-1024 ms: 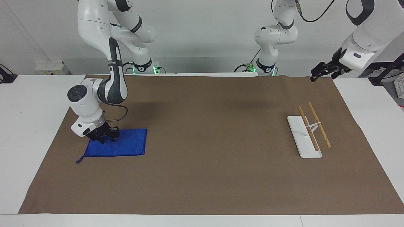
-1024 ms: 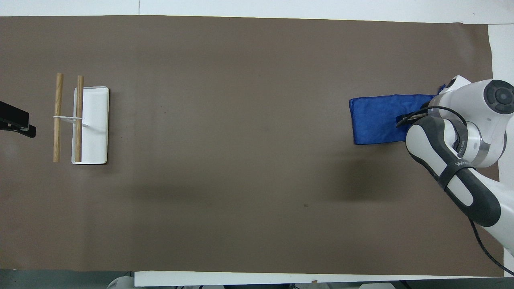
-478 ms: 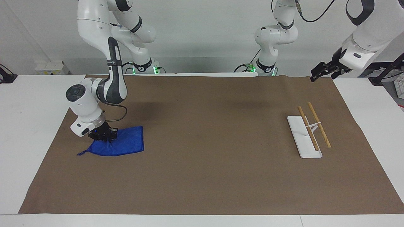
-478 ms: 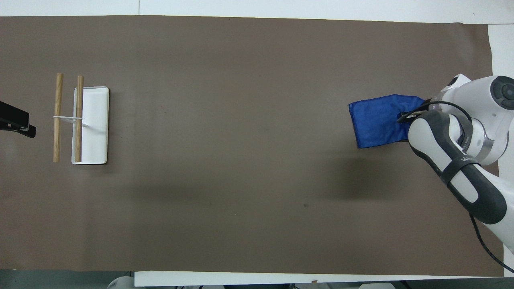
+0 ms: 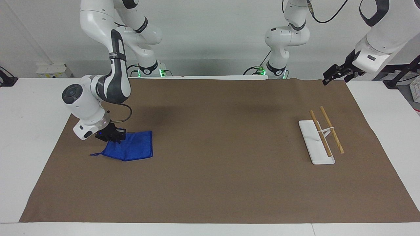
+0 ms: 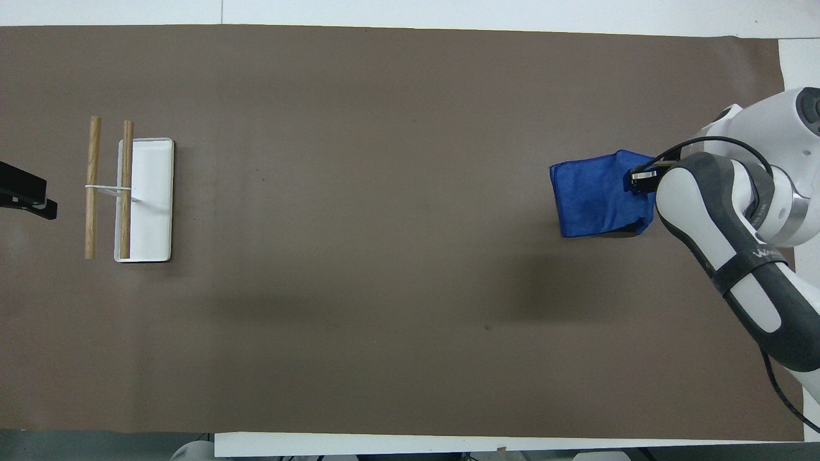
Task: Right arm passes towel to left arm to hang
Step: 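Lift the blue towel with the right gripper and carry it toward the rack, then carry the towel with the right gripper while the left gripper reaches toward it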
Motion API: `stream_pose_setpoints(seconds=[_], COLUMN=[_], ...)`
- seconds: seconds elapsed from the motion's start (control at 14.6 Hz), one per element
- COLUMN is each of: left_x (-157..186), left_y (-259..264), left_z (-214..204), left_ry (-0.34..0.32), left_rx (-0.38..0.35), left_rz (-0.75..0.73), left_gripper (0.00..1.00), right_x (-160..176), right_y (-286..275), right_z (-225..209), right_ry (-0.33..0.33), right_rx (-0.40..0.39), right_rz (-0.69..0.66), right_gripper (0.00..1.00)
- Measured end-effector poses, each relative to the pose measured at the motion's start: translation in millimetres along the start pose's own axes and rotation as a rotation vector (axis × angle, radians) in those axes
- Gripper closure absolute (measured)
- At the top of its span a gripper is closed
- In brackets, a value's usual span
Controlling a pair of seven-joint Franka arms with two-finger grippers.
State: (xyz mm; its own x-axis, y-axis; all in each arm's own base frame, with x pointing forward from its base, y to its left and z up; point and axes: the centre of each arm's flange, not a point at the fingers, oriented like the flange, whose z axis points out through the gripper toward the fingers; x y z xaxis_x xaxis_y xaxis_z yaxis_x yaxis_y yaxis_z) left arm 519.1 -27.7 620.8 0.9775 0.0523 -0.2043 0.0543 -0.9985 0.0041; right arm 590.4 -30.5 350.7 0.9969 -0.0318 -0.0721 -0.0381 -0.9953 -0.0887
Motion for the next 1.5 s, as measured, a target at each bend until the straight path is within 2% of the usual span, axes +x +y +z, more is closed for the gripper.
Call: stream_pose_setpoints(seconds=[0.14, 0.27, 0.41, 0.55, 0.68, 0.89, 1.02, 1.16, 1.37, 1.5], left_x=[0.0, 0.3, 2.0, 8.8, 15.9, 18.1, 18.0, 15.9, 1.8, -5.2], left_y=[-0.2, -2.1, -10.4, -12.5, -2.8, 7.5, 16.8, 34.2, 65.4, 71.6], left_z=[0.0, -0.1, -0.7, 1.1, 12.7, 38.3, 53.0, 66.9, 83.6, 87.1], left_ry=[0.0, 0.001, 0.008, 0.046, 0.068, 0.061, 0.039, -0.004, -0.085, -0.125], left_rx=[0.0, -0.001, -0.005, -0.021, -0.097, -0.213, -0.281, -0.313, -0.329, -0.357], left_rz=[-0.001, -0.01, -0.085, -0.252, -0.443, -0.728, -0.933, -1.115, -1.267, -1.362], left_gripper=[0.0, 0.0, 0.0, 0.0, 0.0, 0.0, 0.0, 0.0, 0.0, 0.0], right_x=[0.9, 0.2, -3.9, -11.9, -25.8, -51.3, -68.0, -81.2, -90.2, -97.9], right_y=[-38.2, -79.4, -124.8, -177.4, -234.2, -312.3, -358.7, -394.9, -433.3, -460.9], right_z=[-28.2, -55.5, -73.4, -84.8, -96.9, -110.5, -118.4, -128.1, -143.8, -153.5], right_ry=[-0.046, -0.057, -0.059, -0.05, -0.038, -0.026, -0.024, -0.059, -0.127, -0.155], right_rx=[0.011, 0.015, 0.018, 0.028, 0.047, 0.097, 0.17, 0.281, 0.451, 0.537], right_rz=[0.078, 0.145, 0.219, 0.31, 0.406, 0.543, 0.607, 0.671, 0.776, 0.852], right_gripper=[0.88, 0.88, 0.88, 0.88, 0.88, 0.88, 0.88, 0.88, 0.88, 0.88])
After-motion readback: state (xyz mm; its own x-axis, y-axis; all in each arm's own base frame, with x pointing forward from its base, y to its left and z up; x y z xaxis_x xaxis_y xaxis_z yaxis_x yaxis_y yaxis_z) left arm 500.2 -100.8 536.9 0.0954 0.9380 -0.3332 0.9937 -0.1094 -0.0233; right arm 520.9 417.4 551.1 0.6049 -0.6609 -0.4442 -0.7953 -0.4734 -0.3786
